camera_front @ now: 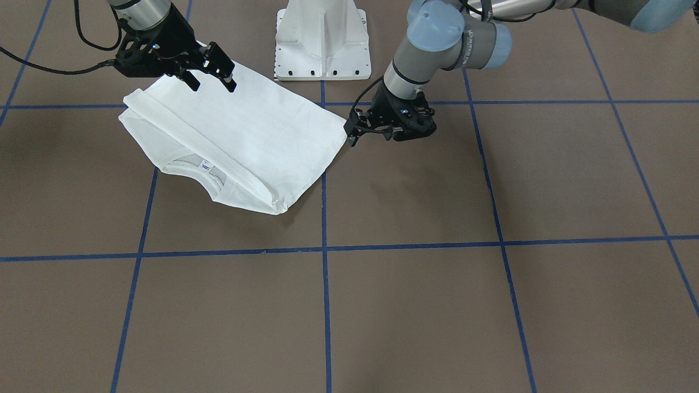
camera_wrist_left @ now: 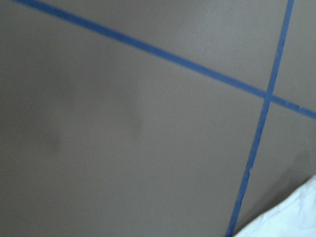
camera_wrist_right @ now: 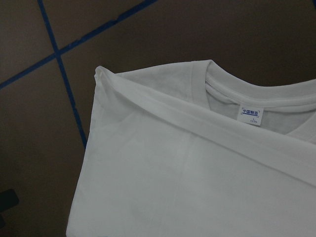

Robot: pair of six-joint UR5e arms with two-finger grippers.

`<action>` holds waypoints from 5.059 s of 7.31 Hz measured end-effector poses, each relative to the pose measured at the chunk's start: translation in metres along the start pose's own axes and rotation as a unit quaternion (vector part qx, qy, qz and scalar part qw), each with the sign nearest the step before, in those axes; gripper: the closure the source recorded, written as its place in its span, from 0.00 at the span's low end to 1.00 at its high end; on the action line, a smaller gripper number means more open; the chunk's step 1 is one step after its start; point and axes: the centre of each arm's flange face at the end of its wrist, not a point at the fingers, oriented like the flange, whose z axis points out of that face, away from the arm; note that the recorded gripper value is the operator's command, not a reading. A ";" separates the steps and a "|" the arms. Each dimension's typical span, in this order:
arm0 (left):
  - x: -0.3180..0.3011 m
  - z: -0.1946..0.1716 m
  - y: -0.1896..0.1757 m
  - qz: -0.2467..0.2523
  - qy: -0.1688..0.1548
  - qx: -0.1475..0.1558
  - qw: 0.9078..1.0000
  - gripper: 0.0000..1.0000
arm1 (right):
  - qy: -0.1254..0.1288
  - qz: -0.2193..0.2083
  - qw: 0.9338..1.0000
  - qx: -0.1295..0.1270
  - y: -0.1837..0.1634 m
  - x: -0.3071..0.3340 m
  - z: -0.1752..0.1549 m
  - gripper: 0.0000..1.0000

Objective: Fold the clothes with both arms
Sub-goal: 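Push the shirt corner away from the robot with the left gripper, then withdraw the left gripper while the right gripper moves over the collar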

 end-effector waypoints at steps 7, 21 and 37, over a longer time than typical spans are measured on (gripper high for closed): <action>-0.006 0.060 0.070 -0.014 -0.024 -0.024 0.999 0.15 | -0.008 0.009 1.000 0.022 -0.024 -0.008 -0.005 0.00; 0.001 0.014 -0.051 -0.011 0.004 0.059 0.998 1.00 | -0.005 0.013 1.000 0.026 -0.031 -0.005 -0.005 0.00; 0.051 0.006 -0.349 0.111 0.033 0.258 0.959 0.00 | 0.013 -0.030 0.999 0.039 -0.049 -0.009 0.011 0.00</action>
